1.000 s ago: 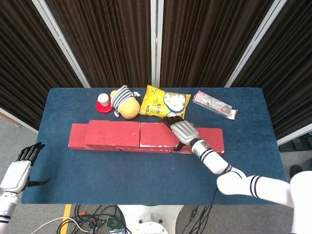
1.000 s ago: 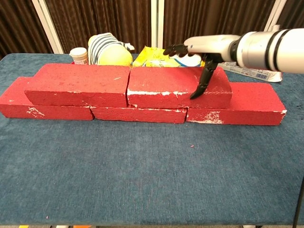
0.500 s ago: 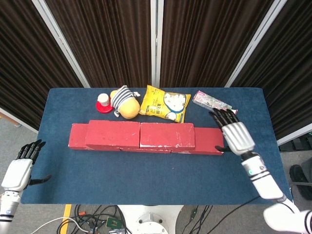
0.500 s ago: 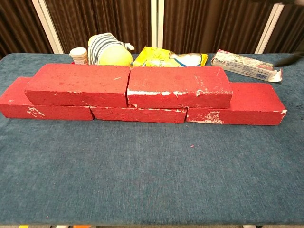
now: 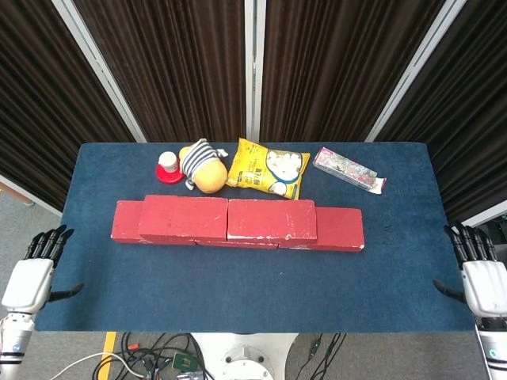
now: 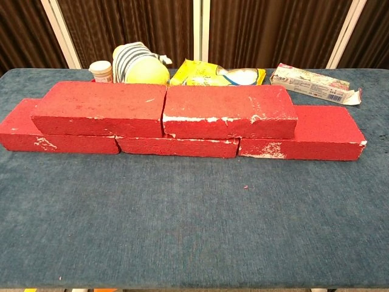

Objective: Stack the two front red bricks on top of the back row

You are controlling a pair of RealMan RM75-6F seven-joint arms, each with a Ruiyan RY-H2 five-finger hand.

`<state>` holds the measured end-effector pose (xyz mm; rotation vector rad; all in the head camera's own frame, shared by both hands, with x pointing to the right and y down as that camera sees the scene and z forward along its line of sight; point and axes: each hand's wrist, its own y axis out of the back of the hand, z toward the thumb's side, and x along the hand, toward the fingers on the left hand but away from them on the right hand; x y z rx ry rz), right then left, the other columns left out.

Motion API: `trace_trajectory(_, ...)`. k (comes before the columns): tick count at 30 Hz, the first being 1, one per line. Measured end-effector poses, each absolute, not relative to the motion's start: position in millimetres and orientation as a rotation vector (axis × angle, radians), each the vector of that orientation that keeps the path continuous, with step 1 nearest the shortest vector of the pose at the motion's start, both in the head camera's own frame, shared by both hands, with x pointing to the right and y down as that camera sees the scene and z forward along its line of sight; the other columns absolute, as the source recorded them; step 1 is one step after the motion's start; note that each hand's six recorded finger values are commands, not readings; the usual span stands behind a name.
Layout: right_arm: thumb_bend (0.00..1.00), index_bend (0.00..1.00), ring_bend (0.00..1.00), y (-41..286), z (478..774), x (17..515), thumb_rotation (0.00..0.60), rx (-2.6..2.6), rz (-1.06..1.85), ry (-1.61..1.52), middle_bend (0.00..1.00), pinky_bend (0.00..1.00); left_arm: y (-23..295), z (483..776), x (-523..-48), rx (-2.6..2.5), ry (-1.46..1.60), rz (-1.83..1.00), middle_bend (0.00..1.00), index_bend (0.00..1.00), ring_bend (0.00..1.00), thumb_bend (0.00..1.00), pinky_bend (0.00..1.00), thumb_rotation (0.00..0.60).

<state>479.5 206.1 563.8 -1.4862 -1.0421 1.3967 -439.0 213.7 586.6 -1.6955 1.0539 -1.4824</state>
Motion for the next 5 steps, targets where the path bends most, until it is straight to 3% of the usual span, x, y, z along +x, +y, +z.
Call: trace_trajectory(5,0.0,0.0,0.0,241,567,500,0.6,-1.488,1.421,-1.104,0.0,0.0,214,585,-434,-1.679,1.058,-1.472,0.0,0.03,0.0,0.09,0.0,0.6)
